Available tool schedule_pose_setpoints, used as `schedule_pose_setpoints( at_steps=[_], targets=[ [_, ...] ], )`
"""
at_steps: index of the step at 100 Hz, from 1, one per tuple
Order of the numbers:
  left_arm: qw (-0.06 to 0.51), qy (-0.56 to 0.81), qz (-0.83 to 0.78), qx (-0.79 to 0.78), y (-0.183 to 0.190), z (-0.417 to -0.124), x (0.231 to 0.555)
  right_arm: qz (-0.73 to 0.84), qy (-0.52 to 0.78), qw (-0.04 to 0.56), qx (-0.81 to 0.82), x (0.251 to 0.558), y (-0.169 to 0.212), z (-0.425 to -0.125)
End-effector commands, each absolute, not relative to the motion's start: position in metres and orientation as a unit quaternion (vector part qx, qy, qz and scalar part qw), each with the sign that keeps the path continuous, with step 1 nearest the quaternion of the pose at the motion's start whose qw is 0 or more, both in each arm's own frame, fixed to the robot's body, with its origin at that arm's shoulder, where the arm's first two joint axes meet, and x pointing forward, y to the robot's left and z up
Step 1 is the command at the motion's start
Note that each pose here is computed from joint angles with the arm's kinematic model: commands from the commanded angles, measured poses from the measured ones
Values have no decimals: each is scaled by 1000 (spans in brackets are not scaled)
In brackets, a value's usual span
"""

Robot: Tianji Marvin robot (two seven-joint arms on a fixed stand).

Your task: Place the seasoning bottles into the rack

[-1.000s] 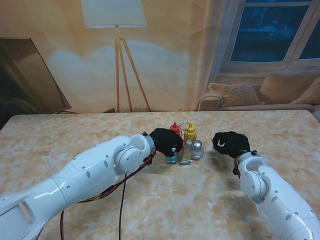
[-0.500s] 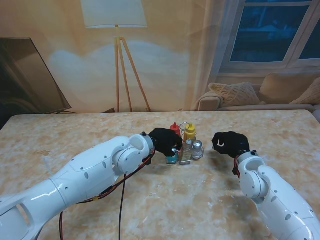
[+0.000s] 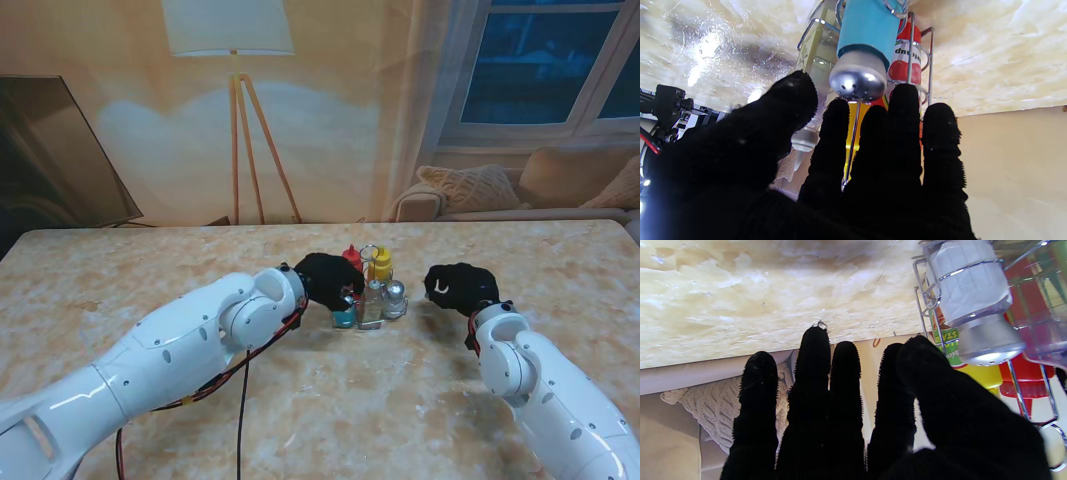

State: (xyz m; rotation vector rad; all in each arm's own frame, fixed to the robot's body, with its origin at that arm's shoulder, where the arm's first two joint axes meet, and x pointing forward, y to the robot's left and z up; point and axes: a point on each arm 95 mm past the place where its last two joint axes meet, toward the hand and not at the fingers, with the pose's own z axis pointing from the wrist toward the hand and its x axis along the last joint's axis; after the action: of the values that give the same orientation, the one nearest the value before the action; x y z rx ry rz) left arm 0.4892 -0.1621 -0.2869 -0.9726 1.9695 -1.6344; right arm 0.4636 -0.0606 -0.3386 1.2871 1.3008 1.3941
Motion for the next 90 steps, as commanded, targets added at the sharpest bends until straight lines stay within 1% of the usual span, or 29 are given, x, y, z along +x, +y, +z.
schedule_pose_setpoints(
  at_steps=[1, 48, 78, 90],
  targets=[
    [197, 704, -590, -343, -164, -283, 485, 549, 522, 400, 515, 461, -58, -344],
    [204, 677, -615, -350, -144, -262, 469, 553, 522, 396, 514, 459, -57, -344],
    [221, 627, -642, -381, -109, -251, 452, 558, 523, 393, 511, 457, -56, -342],
    [239, 609, -650, -387, -90, -251, 446, 561, 524, 391, 508, 455, -54, -341]
  ],
)
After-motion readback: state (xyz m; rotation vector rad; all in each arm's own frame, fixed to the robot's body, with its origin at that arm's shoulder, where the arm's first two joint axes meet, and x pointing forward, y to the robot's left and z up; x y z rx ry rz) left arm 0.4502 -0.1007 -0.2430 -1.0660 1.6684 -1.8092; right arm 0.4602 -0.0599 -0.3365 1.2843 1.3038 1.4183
